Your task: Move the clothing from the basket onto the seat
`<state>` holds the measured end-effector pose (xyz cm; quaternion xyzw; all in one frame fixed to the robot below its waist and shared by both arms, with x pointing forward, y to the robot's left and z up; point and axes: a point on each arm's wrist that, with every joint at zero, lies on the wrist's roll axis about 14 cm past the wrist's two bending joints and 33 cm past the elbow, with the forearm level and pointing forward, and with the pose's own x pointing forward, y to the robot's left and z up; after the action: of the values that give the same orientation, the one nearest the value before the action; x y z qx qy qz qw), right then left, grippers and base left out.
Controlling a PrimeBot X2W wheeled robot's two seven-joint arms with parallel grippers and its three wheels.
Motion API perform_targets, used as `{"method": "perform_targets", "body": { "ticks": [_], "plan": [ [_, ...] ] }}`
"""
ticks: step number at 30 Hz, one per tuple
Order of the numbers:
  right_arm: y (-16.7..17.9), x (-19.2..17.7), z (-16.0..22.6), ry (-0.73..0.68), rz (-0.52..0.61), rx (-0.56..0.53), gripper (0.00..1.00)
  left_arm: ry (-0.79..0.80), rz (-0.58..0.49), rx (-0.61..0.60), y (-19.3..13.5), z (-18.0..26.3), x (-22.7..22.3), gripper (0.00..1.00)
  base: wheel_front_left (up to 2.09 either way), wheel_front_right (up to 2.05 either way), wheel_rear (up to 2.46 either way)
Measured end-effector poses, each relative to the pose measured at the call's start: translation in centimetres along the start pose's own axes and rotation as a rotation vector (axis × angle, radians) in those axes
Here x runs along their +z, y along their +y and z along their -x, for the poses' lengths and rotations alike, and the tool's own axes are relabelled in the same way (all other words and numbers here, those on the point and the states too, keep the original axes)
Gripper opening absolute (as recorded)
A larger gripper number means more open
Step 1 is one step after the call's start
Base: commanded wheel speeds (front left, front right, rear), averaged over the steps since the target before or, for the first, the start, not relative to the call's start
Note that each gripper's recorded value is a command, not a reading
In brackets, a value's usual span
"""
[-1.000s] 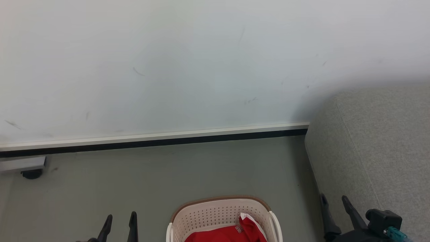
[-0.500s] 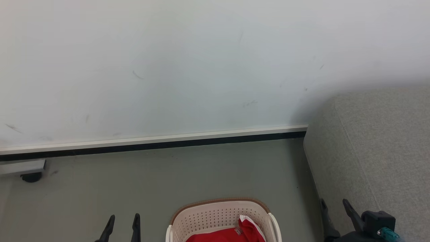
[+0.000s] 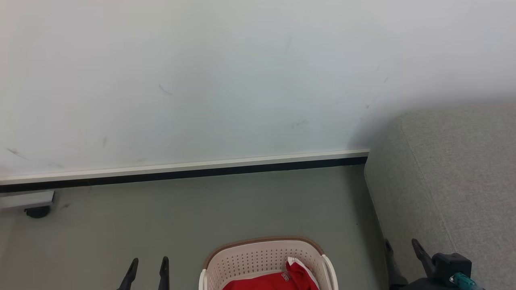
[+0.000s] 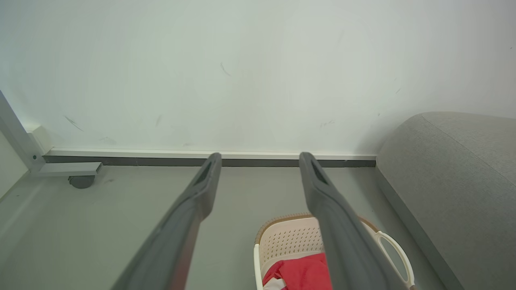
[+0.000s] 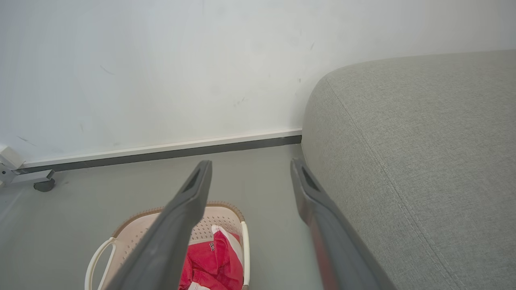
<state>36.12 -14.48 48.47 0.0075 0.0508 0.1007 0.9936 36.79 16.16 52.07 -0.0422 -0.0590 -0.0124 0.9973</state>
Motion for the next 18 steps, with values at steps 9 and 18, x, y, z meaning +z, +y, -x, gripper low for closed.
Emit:
{"method": "perform_targets", "body": {
  "ticks": [9,18],
  "plan": [
    [0.1,-0.1,0.0,0.002,-0.003,0.000,1.00,0.006,0.001,0.000,0.0,0.0,-0.2,1.00,0.00,0.00,0.00],
    [-0.2,-0.1,0.4,0.002,-0.007,-0.015,1.00,0.044,0.035,-0.020,-1.0,-0.5,-1.4,1.00,0.00,0.00,0.00]
  ]
}}
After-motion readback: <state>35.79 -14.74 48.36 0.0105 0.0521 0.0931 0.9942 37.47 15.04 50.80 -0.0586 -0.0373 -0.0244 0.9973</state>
